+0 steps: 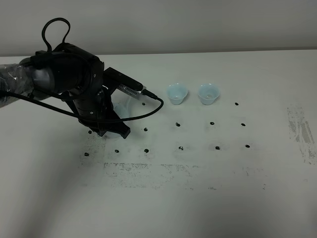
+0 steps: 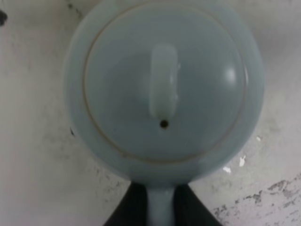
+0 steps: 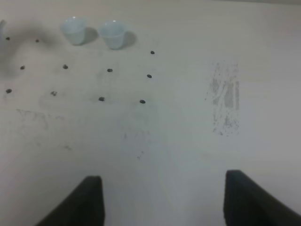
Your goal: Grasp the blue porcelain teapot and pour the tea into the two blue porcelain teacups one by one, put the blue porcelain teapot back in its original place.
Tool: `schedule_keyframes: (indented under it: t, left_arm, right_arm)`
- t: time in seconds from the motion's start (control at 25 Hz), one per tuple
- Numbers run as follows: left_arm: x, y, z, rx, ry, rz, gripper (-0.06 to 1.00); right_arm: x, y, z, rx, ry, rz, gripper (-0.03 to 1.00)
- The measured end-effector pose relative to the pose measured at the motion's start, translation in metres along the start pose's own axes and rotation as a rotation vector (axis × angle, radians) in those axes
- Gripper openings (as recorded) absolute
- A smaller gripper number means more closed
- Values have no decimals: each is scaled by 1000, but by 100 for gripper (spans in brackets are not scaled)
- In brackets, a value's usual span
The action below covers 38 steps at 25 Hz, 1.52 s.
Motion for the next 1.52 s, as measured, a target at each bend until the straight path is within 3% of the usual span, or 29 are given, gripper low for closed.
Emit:
schedule_keyframes:
  t: [0.28,0.96,1.52]
  left_arm:
    - [17,-2,-3,-80,-50,11,9]
    - [65,11,-25,-620,-122,-34,9]
    - [67,22,-37,-885,-162,-60,9]
  right_arm:
    - [0,0,0,0,0,0,56]
    - [0,0,0,0,0,0,56]
    - [0,0,0,0,0,0,56]
Point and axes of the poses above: a point on each arm's last joint axis where the gripper is mounted, x pointing back along that axis away from the gripper, y along the wrist's bending axis when the last joint is at zero, z = x × y, the point moved 4 cm from there along -x, pointing out along that axis toward the gripper, and after that the axes turned 13 degrees about x, right-handed, at the moved point
